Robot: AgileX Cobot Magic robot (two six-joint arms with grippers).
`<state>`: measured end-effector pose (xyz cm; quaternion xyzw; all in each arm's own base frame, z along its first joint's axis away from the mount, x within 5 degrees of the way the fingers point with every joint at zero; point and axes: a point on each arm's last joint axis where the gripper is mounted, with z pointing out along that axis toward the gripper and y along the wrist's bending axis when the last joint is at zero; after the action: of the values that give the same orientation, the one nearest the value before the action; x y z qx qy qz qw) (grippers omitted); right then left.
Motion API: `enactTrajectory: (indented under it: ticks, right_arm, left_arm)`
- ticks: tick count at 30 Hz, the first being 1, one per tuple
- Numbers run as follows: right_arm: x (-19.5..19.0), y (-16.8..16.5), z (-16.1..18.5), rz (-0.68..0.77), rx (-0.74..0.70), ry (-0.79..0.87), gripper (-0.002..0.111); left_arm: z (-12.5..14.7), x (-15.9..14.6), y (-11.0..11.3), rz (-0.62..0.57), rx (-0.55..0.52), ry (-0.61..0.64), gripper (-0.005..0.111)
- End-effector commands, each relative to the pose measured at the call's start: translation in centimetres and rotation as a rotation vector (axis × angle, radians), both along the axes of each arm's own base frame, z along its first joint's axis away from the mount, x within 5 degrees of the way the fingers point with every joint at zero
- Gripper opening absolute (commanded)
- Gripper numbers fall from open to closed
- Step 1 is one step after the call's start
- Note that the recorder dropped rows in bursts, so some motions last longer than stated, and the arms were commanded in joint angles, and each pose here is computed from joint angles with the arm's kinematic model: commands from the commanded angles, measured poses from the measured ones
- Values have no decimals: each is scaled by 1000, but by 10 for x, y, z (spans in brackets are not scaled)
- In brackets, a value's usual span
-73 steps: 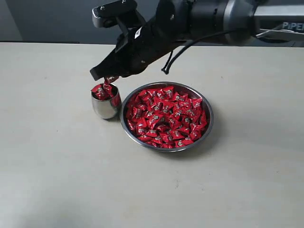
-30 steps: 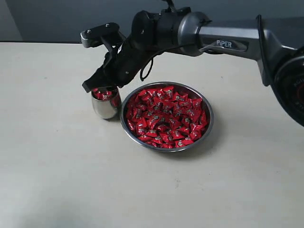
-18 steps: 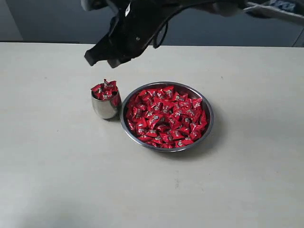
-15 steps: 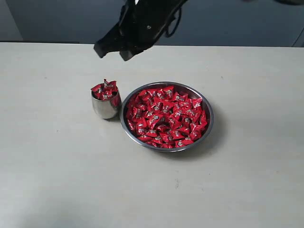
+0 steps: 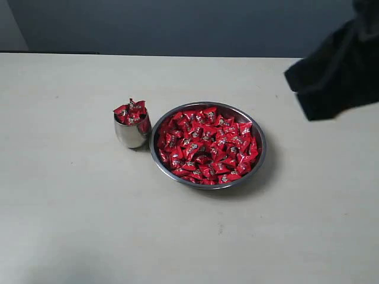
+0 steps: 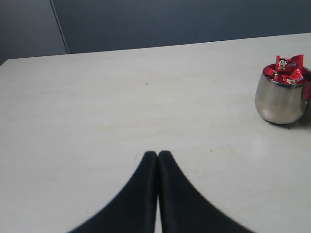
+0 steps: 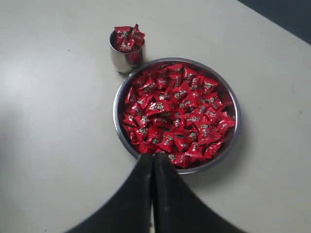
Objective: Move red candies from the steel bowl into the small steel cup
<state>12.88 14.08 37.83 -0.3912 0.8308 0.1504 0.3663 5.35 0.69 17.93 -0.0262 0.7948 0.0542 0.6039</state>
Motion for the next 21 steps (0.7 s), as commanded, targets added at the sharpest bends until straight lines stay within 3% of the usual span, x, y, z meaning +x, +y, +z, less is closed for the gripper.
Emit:
enactTrajectory:
  ticks: [1,12,21]
  right_arm:
    - [-28,-34,-5,-6,82,-104,-1]
    - [-63,-68,5,-4,252,-220,-1]
    - [-63,-71,6,-3,235,-255,-1]
  left_arm:
    - [3,0,0,-5,3,-18,0]
    - [3,0,0,-5,3,-18,0]
    - [3,0,0,-5,3,-18,0]
